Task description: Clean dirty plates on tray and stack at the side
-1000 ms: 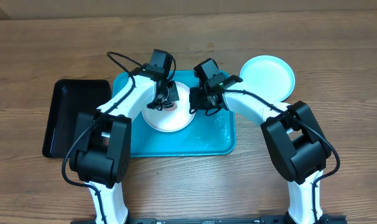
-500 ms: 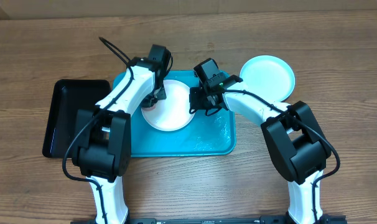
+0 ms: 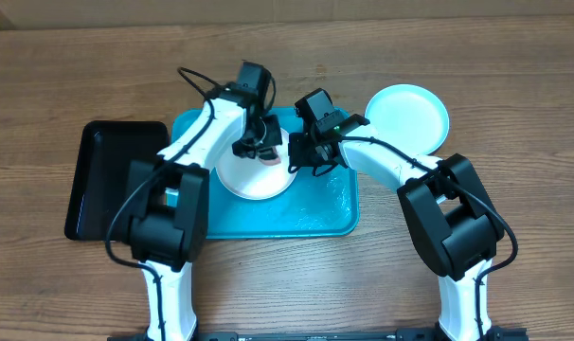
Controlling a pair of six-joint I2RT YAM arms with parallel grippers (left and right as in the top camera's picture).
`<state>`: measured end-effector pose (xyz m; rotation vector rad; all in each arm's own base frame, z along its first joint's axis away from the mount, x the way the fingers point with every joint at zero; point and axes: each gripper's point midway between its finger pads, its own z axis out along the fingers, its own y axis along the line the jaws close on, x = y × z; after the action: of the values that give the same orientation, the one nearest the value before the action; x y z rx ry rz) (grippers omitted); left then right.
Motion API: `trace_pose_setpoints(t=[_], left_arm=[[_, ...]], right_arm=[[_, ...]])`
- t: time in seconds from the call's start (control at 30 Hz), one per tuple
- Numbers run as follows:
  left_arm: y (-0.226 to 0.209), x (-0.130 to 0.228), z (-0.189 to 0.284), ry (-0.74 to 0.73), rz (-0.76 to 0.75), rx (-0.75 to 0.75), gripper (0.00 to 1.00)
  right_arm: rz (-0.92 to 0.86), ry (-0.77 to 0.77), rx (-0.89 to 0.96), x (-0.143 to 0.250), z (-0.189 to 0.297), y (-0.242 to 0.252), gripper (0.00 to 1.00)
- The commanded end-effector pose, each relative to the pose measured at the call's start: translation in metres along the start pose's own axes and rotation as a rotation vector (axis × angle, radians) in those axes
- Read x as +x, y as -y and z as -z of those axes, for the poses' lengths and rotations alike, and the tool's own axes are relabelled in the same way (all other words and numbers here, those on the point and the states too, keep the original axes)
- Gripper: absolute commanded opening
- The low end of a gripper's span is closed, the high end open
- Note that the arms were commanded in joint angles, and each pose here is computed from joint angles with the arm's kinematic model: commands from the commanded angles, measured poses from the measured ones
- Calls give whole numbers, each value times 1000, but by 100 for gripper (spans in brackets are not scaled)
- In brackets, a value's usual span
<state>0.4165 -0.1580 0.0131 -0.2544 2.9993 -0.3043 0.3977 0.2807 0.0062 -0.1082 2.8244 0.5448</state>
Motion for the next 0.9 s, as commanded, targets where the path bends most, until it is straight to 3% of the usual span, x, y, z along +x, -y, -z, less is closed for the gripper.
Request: trace_pose_setpoints(t=[0.0, 0.23, 0.43, 0.6, 0.87], left_arm=[[-18, 14, -13, -56, -15, -80, 4], [-96, 12, 12, -14, -15, -489, 4], [-123, 5, 47, 43, 21, -667, 4], [-121, -15, 92, 169, 49, -676, 4], [-157, -34, 170, 312, 262, -509, 4]], right_arm=[[-15, -15, 95, 8, -13, 26, 4], [-15, -13, 115, 8, -13, 30, 4], [-15, -9, 121, 8, -13, 31, 4], [-15, -12, 123, 8, -13, 32, 4], [99, -14, 115, 7, -10, 26, 4]])
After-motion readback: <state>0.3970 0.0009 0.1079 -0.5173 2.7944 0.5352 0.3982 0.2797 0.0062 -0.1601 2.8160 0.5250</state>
